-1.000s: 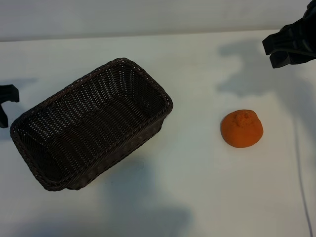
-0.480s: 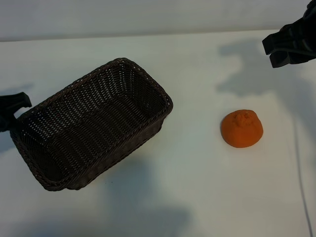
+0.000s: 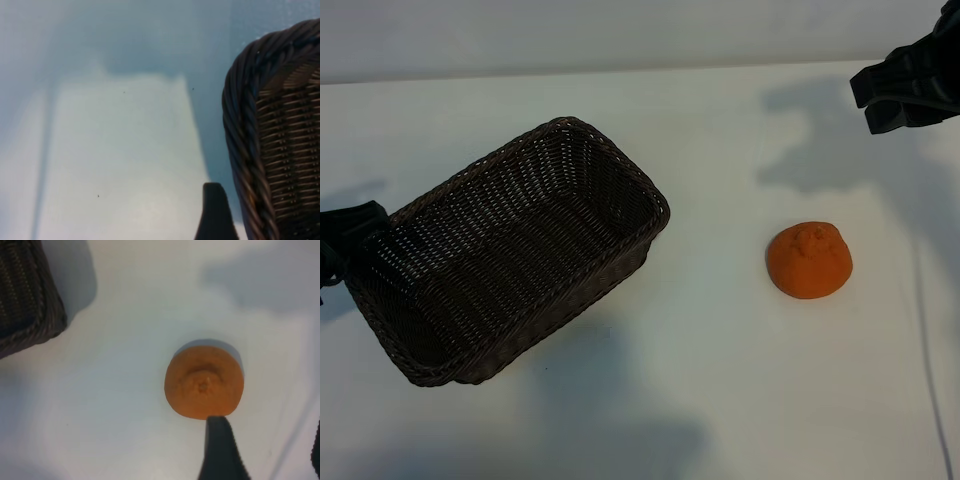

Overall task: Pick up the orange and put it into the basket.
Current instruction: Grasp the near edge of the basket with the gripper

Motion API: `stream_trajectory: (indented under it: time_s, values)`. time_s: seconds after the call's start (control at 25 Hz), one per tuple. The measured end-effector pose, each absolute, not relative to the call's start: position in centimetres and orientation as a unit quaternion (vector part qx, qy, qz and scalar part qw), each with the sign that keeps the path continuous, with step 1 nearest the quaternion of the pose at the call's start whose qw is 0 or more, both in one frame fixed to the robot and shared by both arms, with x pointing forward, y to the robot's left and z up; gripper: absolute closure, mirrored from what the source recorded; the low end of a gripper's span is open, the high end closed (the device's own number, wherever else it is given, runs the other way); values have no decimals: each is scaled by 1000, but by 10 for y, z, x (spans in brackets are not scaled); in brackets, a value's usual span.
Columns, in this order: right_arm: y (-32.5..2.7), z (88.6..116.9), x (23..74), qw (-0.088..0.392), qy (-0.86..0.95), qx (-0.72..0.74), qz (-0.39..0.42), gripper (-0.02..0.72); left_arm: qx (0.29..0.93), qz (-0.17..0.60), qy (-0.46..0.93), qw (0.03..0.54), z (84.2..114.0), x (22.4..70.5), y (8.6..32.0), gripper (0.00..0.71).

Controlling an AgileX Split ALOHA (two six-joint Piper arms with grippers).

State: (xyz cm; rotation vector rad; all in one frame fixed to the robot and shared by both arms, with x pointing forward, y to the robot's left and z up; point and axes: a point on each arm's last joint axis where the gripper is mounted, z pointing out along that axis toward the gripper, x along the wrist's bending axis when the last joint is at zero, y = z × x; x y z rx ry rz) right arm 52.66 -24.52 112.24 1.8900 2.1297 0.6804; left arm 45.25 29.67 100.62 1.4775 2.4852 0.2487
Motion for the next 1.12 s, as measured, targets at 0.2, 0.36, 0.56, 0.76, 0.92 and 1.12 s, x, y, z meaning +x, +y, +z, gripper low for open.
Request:
stream_trajectory:
  time_s: [0.2,0.36,0.56,0.76,0.92,1.12]
  values:
    - [-245,1122,527,107,723,642,231,270,500,87,852,125,1006,453,297,185]
    - [-245,1122,527,107,723,642,231,270,500,94,852,123,1006,454,298,185]
    - [-245,1122,527,107,723,642,231,270,490,109,857,117,1006,454,301,185]
    - [-245,1122,527,107,723,642,231,270,488,111,857,121,1006,455,301,185]
    - [-245,1122,527,107,723,642,231,270,494,96,858,107,997,460,300,185]
    - [-245,1122,527,107,723,642,231,270,499,76,857,106,982,471,296,185]
